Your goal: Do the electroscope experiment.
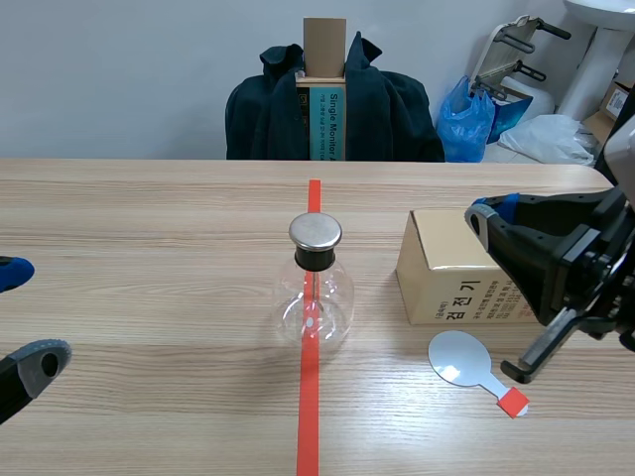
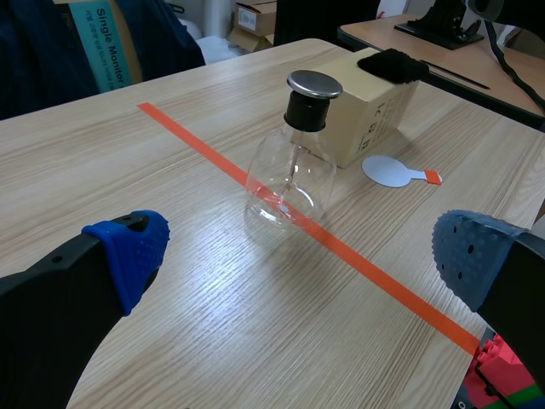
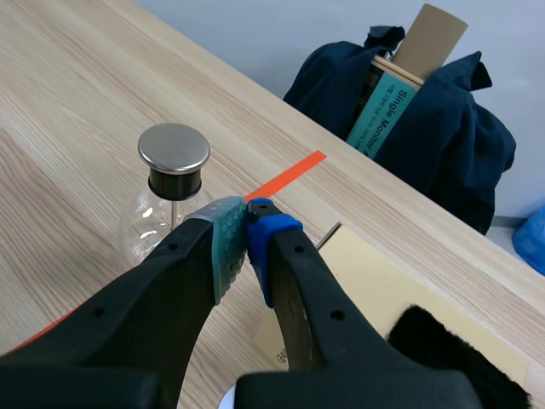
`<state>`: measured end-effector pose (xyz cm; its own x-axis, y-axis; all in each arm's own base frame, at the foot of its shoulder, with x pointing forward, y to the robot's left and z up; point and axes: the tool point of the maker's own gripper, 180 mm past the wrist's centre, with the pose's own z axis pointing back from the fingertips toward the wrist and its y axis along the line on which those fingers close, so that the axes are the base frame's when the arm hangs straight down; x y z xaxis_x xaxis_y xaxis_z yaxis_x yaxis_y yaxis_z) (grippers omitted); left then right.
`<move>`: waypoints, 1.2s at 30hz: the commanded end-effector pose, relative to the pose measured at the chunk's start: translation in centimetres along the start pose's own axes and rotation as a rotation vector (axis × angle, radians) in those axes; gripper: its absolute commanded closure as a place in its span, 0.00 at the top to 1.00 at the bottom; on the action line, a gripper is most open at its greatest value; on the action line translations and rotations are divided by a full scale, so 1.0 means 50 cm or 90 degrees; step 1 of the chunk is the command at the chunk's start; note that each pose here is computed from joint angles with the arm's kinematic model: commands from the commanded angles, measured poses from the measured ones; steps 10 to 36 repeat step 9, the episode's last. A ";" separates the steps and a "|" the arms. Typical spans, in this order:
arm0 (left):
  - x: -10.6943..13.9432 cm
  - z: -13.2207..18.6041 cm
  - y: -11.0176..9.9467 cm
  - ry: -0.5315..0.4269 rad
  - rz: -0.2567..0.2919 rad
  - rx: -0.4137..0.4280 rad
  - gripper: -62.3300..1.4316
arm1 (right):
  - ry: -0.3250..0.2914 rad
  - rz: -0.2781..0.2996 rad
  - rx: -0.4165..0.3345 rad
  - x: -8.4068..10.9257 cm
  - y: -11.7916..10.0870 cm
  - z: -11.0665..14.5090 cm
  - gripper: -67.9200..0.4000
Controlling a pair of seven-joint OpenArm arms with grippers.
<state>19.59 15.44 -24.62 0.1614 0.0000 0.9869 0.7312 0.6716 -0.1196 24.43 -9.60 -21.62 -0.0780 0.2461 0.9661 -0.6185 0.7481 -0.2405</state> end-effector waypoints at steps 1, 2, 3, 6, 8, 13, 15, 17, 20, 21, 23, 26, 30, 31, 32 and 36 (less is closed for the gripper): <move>0.018 -0.004 0.002 -0.026 -0.001 0.001 1.00 | -0.008 0.011 -0.003 0.010 -0.011 -0.002 0.02; 0.018 -0.004 0.002 -0.026 -0.001 0.001 1.00 | -0.008 0.011 -0.003 0.010 -0.011 -0.002 0.02; 0.018 -0.004 0.002 -0.026 -0.001 0.001 1.00 | -0.007 0.011 -0.003 0.009 -0.011 -0.002 0.02; 0.018 -0.004 0.002 -0.026 -0.001 0.001 1.00 | -0.004 0.008 -0.019 0.008 -0.021 -0.002 0.03; 0.018 -0.004 0.002 -0.025 -0.001 0.001 1.00 | -0.007 -0.031 -0.048 0.009 -0.037 -0.001 0.13; 0.018 -0.004 0.002 -0.025 -0.001 0.001 1.00 | -0.007 -0.058 -0.072 0.008 -0.050 0.000 0.20; 0.018 -0.004 0.002 -0.025 -0.001 0.001 1.00 | -0.007 -0.058 -0.072 0.008 -0.050 0.000 0.20; 0.018 -0.004 0.002 -0.025 -0.001 0.001 1.00 | -0.007 -0.058 -0.072 0.008 -0.050 0.000 0.20; 0.018 -0.004 0.002 -0.025 -0.001 0.001 1.00 | -0.007 -0.058 -0.072 0.008 -0.050 0.000 0.20; 0.018 -0.004 0.002 -0.025 -0.001 0.001 1.00 | -0.007 -0.058 -0.072 0.008 -0.050 0.000 0.20; 0.018 -0.004 0.002 -0.025 -0.001 0.001 1.00 | -0.007 -0.058 -0.072 0.008 -0.050 0.000 0.20; 0.018 -0.004 0.002 -0.025 -0.001 0.001 1.00 | -0.007 -0.058 -0.072 0.008 -0.050 0.000 0.20; 0.018 -0.004 0.002 -0.025 -0.001 0.001 1.00 | -0.007 -0.058 -0.072 0.008 -0.050 0.000 0.20; 0.018 -0.004 0.002 -0.025 -0.001 0.001 1.00 | -0.007 -0.058 -0.072 0.008 -0.050 0.000 0.20; 0.018 -0.004 0.002 -0.025 -0.001 0.001 1.00 | -0.007 -0.058 -0.072 0.008 -0.050 0.000 0.20; 0.018 -0.004 0.002 -0.025 -0.001 0.001 1.00 | -0.007 -0.058 -0.072 0.008 -0.050 0.000 0.20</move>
